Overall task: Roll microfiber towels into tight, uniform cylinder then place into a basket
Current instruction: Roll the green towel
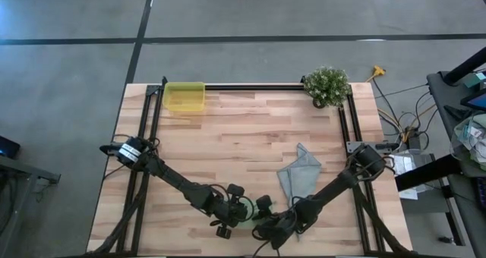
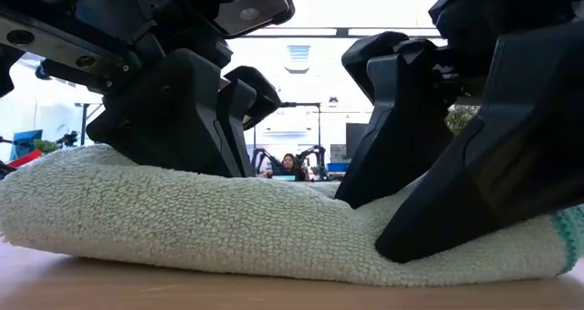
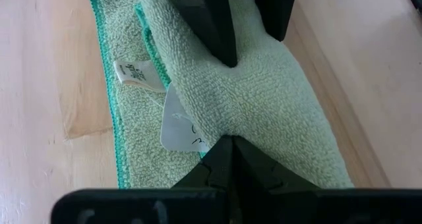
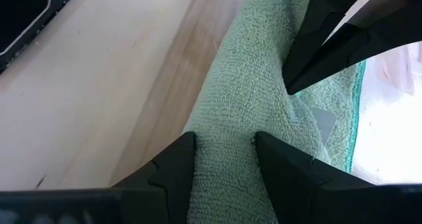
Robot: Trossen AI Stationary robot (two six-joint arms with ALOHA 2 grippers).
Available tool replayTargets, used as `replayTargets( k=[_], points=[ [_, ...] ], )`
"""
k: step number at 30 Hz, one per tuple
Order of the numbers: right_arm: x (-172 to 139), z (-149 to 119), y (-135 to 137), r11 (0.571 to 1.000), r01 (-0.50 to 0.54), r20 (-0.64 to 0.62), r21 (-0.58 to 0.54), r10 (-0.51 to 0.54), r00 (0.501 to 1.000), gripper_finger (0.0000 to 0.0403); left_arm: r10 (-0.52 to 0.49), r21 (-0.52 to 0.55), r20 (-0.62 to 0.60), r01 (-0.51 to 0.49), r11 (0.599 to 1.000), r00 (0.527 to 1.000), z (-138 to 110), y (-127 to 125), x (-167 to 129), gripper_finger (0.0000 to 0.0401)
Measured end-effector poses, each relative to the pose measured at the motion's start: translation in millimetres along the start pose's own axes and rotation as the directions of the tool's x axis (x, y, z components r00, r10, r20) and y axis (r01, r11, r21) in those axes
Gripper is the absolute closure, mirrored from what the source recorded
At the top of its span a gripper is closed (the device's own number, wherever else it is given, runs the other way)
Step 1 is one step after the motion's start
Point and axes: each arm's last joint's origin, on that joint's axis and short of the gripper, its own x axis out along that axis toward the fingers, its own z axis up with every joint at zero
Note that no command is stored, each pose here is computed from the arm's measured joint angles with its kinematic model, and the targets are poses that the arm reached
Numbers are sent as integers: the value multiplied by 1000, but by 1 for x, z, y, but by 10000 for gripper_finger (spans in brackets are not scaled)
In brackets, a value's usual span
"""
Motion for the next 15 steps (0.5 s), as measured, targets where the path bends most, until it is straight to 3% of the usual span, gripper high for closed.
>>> replayTargets(
  k=[4, 15],
  points=[
    [7, -1, -5, 999, 42, 18, 5, -42, 999, 243, 0, 0, 0, 0, 1000, 1000, 0, 0, 0, 401],
    [9, -1, -5, 999, 25, 18, 28, -26, 999, 243, 0, 0, 0, 0, 1000, 1000, 0, 0, 0, 401]
  ],
)
